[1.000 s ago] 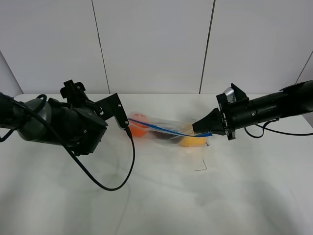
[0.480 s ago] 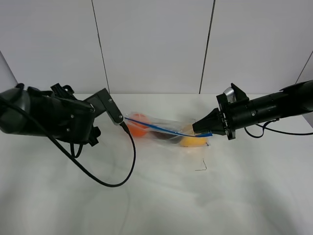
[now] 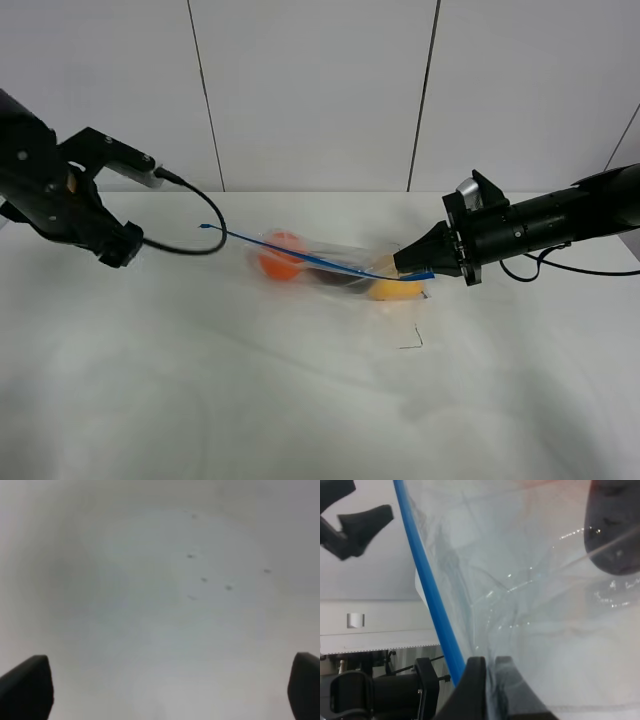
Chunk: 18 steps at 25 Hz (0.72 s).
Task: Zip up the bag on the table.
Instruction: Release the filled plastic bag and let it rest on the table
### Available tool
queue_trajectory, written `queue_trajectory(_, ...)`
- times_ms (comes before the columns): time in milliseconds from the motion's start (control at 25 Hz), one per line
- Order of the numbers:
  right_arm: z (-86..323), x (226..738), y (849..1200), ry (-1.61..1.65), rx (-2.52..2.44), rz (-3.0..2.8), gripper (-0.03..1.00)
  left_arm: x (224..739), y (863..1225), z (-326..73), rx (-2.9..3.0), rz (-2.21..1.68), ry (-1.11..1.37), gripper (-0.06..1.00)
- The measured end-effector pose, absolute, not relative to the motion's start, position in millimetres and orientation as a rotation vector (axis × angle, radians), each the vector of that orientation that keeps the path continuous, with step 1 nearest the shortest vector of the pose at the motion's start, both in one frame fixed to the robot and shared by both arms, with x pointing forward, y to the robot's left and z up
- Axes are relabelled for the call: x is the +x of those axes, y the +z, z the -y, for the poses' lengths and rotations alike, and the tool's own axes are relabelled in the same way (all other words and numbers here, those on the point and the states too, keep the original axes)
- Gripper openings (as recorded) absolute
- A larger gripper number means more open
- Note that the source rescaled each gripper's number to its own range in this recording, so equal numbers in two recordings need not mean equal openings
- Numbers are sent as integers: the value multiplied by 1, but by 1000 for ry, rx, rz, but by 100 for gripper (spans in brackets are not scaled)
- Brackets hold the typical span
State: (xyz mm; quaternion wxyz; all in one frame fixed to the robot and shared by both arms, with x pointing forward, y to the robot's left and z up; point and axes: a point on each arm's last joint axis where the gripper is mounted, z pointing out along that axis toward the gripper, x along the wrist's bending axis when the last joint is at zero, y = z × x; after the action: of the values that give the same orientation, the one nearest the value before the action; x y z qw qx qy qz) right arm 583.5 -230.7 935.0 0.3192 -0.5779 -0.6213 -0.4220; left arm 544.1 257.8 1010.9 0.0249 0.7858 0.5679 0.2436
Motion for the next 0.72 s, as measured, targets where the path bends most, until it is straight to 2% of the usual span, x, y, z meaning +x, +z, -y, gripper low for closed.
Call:
queue_trajectory(120,231,583,935,-1105,-1518,1639,0,549,1023,-277,2322,-1875,581,97)
queue_trajectory(400,231,582,934,-1096,-1511,1656,0,539,1027,-331,2189,-2188,420,97)
queue_trajectory(720,231,582,934,-1098,-1500,1675,0,527,1025,-341,2206,-2311,282,97)
